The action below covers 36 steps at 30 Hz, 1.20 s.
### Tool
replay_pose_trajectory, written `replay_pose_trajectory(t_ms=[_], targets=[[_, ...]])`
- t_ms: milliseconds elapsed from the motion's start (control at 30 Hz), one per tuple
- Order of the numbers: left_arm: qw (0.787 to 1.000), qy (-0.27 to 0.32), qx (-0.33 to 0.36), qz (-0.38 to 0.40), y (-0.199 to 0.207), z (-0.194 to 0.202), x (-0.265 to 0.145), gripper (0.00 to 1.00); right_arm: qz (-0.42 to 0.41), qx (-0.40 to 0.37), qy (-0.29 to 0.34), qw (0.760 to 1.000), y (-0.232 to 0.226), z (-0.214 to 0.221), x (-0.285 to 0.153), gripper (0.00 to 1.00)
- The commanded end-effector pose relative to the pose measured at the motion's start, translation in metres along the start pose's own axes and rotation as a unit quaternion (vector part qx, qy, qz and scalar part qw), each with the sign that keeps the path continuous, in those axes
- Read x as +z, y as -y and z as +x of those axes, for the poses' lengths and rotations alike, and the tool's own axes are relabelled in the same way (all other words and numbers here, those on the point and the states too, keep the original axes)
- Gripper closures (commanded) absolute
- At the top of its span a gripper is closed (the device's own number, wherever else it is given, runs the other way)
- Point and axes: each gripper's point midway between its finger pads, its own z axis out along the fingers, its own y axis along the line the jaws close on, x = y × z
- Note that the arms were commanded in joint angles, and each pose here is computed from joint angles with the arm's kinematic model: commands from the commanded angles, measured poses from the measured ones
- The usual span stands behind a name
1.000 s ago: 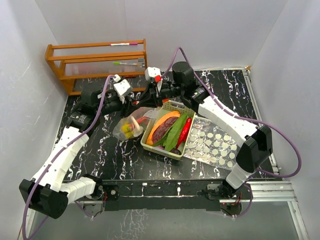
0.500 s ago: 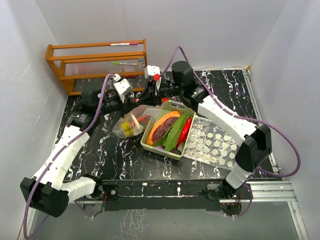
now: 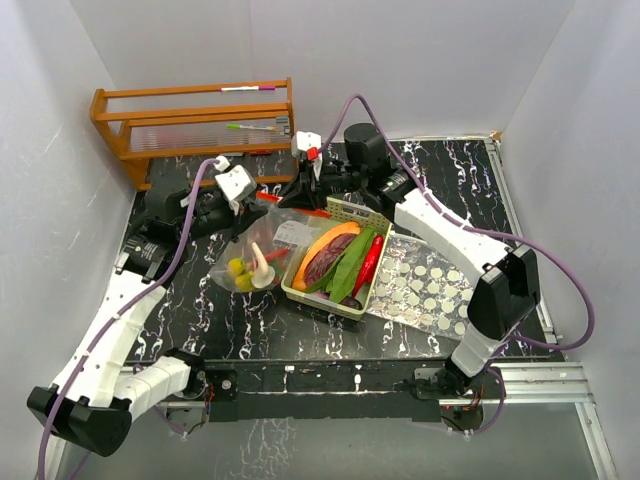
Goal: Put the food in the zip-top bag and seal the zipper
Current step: Zip the zipper food storage bag at the center of the board, then place the zipper food storage bag at the center of the board.
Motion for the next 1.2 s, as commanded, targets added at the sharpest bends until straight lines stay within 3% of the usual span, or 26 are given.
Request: replay_pose_trajectory(t_ms=[0, 400, 700, 833, 867, 900, 933, 1067, 1133, 1167], targets=[[0.996, 0.055, 0.056, -0.037, -0.007, -0.050, -0.025, 1.00, 0.031, 0.024, -0.036, 0.999, 0.020, 0.036, -0.014, 0.92], [0.960, 0.053, 0.070, -0.267, -0.078, -0.061, -0.064, 1.00, 0.068, 0.092, -0.088, 0.989, 0.024, 0.100, -0.031, 0.92], [0.957, 0.065, 0.066, -0.273, -0.079, -0.064, -0.065, 1.00, 0.212, 0.113, -0.134, 0.961, 0.070, 0.125, -0.053, 0.92], [0.957, 0.066, 0.060, -0.277, -0.081, -0.060, -0.064, 1.00, 0.239, 0.114, -0.130, 0.956, 0.079, 0.123, -0.058, 0.90], [0.956, 0.065, 0.057, -0.281, -0.082, -0.057, -0.062, 1.00, 0.242, 0.113, -0.125, 0.955, 0.080, 0.118, -0.058, 0.78], [0.953, 0.064, 0.050, -0.291, -0.086, -0.054, -0.062, 1.00, 0.248, 0.114, -0.117, 0.955, 0.081, 0.111, -0.060, 0.58], [0.950, 0.059, 0.043, -0.304, -0.092, -0.048, -0.060, 1.00, 0.254, 0.115, -0.108, 0.954, 0.082, 0.104, -0.061, 0.44], [0.922, 0.030, 0.003, -0.385, -0.124, -0.023, -0.060, 1.00, 0.300, 0.129, -0.071, 0.943, 0.086, 0.070, -0.074, 0.16], [0.904, 0.006, -0.014, -0.427, -0.140, -0.012, -0.062, 1.00, 0.343, 0.148, -0.064, 0.925, 0.092, 0.060, -0.087, 0.03], [0.897, -0.002, -0.021, -0.442, -0.147, -0.007, -0.062, 1.00, 0.372, 0.164, -0.062, 0.911, 0.096, 0.058, -0.095, 0.02]])
